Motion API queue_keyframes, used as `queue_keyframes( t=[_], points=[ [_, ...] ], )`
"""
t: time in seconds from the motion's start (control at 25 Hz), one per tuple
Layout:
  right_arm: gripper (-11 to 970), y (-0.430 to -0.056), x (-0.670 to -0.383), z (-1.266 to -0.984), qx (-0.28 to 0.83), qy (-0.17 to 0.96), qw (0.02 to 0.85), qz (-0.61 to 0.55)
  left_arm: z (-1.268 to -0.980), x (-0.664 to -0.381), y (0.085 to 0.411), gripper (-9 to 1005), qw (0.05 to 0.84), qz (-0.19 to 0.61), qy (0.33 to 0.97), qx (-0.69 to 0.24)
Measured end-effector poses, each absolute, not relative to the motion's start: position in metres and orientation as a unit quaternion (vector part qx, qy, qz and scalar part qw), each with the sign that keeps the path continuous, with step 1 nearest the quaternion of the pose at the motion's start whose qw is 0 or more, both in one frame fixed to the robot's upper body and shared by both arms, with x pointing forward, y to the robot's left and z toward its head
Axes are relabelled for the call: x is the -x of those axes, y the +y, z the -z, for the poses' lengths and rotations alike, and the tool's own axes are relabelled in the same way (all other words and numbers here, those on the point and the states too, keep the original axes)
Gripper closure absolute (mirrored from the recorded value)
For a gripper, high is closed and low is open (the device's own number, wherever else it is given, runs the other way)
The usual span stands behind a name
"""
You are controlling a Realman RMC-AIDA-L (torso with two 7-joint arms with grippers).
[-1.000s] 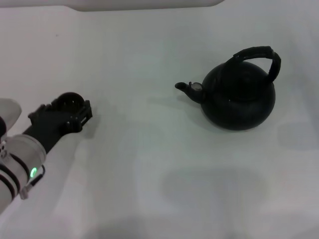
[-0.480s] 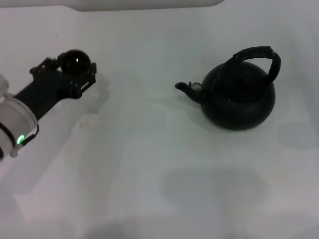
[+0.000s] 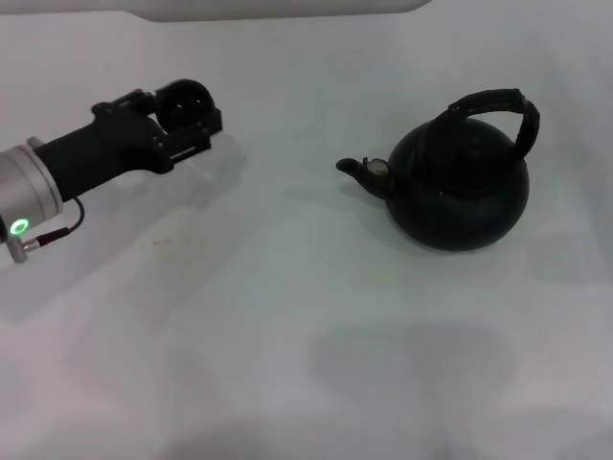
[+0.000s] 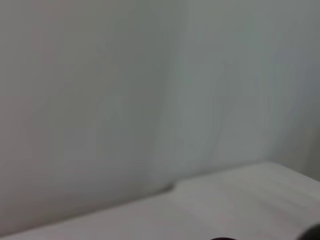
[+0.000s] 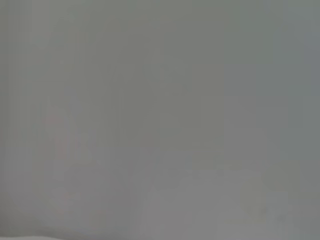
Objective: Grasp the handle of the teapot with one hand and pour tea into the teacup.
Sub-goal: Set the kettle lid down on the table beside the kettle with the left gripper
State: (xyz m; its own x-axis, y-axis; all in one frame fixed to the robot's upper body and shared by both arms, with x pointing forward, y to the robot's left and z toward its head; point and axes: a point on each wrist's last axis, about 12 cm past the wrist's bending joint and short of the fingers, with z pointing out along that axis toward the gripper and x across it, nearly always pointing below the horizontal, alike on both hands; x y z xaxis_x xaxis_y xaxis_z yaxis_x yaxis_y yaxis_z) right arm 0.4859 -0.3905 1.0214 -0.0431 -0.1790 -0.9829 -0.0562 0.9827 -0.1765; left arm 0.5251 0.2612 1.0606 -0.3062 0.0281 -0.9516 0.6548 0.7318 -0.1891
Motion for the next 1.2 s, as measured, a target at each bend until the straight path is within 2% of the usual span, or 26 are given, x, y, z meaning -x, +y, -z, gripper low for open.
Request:
queue_keyframes(
  t=[0.16, 0.2, 0.32, 0.88, 1.2],
  points=[
    [220, -0.388, -0.489, -1.023, 0.087, 0.719, 0.689, 0.042, -1.064, -0.537, 0.262, 279, 0.501, 0.317, 0.764, -0.255],
    [220, -0.388, -0.490, -1.023, 0.089, 0.718, 0.689, 0.041, -1.064, -0.545, 0.256, 279, 0.461, 0.328, 0.775, -0.283],
    [220, -0.386, -0.491, -1.025, 0.092, 0.715, 0.692, 0.039, -1.065, -0.551, 0.247, 280, 0.442, 0.328, 0.779, -0.299],
    [220, -0.383, -0.487, -1.027, 0.100, 0.701, 0.706, 0.029, -1.058, -0.582, 0.187, 279, 0.303, 0.284, 0.837, -0.357],
    [220, -0.382, -0.485, -1.024, 0.101, 0.704, 0.702, 0.026, -1.063, -0.591, 0.178, 280, 0.312, 0.281, 0.830, -0.368]
  ],
)
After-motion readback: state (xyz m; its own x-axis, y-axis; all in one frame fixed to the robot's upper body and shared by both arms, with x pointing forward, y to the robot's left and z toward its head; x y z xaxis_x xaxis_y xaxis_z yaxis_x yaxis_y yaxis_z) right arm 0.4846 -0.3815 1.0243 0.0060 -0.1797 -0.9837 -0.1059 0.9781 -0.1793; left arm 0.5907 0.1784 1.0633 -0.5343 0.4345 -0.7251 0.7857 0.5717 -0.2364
